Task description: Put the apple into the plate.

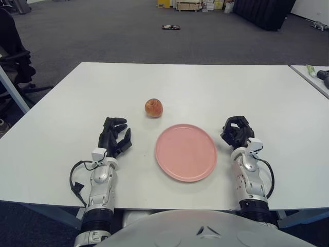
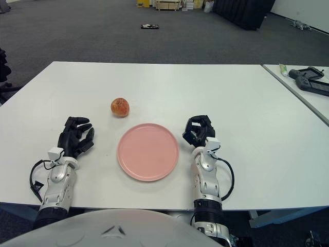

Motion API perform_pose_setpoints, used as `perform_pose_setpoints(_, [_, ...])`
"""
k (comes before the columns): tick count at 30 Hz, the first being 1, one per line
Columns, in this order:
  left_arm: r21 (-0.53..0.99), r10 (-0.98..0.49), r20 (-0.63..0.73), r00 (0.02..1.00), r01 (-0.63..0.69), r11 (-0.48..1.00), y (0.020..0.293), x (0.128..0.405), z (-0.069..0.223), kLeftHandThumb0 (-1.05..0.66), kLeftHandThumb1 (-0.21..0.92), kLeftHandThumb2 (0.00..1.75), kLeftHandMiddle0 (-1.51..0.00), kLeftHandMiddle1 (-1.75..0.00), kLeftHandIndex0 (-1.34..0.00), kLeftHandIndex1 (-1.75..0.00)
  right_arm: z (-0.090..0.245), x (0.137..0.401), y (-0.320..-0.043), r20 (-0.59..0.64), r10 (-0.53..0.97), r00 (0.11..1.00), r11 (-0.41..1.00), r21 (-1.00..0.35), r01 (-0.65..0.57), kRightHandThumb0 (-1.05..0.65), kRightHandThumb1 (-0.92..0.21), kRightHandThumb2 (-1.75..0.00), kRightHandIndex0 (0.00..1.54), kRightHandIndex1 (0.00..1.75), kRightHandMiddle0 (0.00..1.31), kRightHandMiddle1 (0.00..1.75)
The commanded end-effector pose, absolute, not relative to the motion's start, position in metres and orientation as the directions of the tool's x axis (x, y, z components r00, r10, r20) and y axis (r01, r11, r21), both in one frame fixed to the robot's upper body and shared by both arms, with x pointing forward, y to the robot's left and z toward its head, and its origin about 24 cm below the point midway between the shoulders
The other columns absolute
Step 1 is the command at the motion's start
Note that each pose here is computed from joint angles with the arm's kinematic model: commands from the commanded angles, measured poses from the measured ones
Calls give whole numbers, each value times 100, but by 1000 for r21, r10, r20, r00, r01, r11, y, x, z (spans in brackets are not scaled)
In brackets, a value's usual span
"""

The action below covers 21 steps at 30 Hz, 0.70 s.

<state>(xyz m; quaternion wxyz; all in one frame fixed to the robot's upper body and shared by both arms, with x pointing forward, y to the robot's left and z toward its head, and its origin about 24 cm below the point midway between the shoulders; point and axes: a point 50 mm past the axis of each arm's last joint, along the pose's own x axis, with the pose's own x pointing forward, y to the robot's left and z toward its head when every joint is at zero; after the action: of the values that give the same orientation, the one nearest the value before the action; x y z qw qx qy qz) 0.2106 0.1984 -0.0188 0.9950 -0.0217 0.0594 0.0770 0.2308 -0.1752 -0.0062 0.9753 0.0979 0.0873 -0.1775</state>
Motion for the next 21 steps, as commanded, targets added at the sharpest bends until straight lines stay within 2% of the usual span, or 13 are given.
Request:
perform_pose_setpoints(1, [30, 100, -46, 994, -98, 995, 194, 219, -5, 0, 66, 86, -46, -157, -17, -175, -22, 223, -174, -299, -322, 898, 915, 145, 376, -43, -48, -112, 102, 175, 48, 175])
perform_pose_setpoints(5, [121, 41, 62, 997, -49, 992, 189, 230, 14, 0, 65, 90, -44, -165, -14, -175, -22, 224, -173, -298, -318, 900, 917, 143, 372, -43, -48, -112, 102, 175, 48, 175])
perform_pose_setpoints(7, [191, 4, 93, 996, -22, 981, 189, 233, 22, 0, 70, 85, -41, -165, -11, -175, -21, 224, -173, -300, -317, 900, 917, 144, 372, -43, -48, -112, 102, 175, 48, 175])
perform_pose_setpoints(8, [231, -15, 107, 994, -10, 973, 189, 235, 26, -11, 66, 89, -33, -161, -9, -169, -21, 225, -173, -300, -317, 900, 917, 146, 371, -43, -48, -112, 102, 175, 48, 175])
perform_pose_setpoints(10, [317, -41, 120, 992, 1, 948, 191, 238, 31, -41, 55, 102, -14, -143, -4, -151, -20, 225, -172, -301, -315, 900, 916, 149, 371, -42, -50, -110, 101, 175, 47, 175])
perform_pose_setpoints(11, [356, -45, 121, 992, 0, 935, 192, 241, 33, -50, 52, 104, -9, -135, -2, -145, -20, 225, -172, -301, -315, 900, 916, 151, 371, -42, -50, -110, 101, 175, 47, 175])
perform_pose_setpoints(12, [416, -52, 126, 991, -5, 909, 194, 247, 36, -54, 51, 104, -7, -129, -2, -141, -20, 226, -172, -298, -313, 902, 918, 150, 368, -42, -50, -110, 101, 175, 47, 175])
perform_pose_setpoints(13, [455, -56, 131, 990, -10, 890, 195, 252, 38, -64, 52, 99, -4, -112, -1, -128, -20, 226, -172, -296, -311, 903, 919, 150, 365, -42, -50, -109, 101, 175, 46, 175])
perform_pose_setpoints(16, [546, -81, 159, 984, -19, 838, 192, 266, 47, -78, 55, 87, -1, -80, 0, -100, -19, 227, -171, -292, -307, 906, 921, 148, 360, -42, -51, -109, 101, 175, 46, 175])
perform_pose_setpoints(18, [588, -98, 177, 979, -25, 808, 191, 272, 50, -83, 56, 83, -1, -67, 0, -89, -19, 227, -171, -289, -305, 907, 922, 147, 357, -42, -51, -109, 100, 175, 46, 175])
perform_pose_setpoints(19, [606, -106, 185, 977, -29, 795, 191, 274, 52, -86, 57, 79, 0, -52, 0, -75, -19, 228, -171, -289, -304, 908, 923, 147, 356, -42, -51, -109, 100, 175, 46, 175])
perform_pose_setpoints(21, [652, -135, 210, 968, -36, 757, 188, 281, 57, -90, 57, 76, 0, -35, 0, -59, -18, 228, -172, -288, -302, 909, 924, 147, 354, -42, -51, -109, 100, 175, 46, 175])
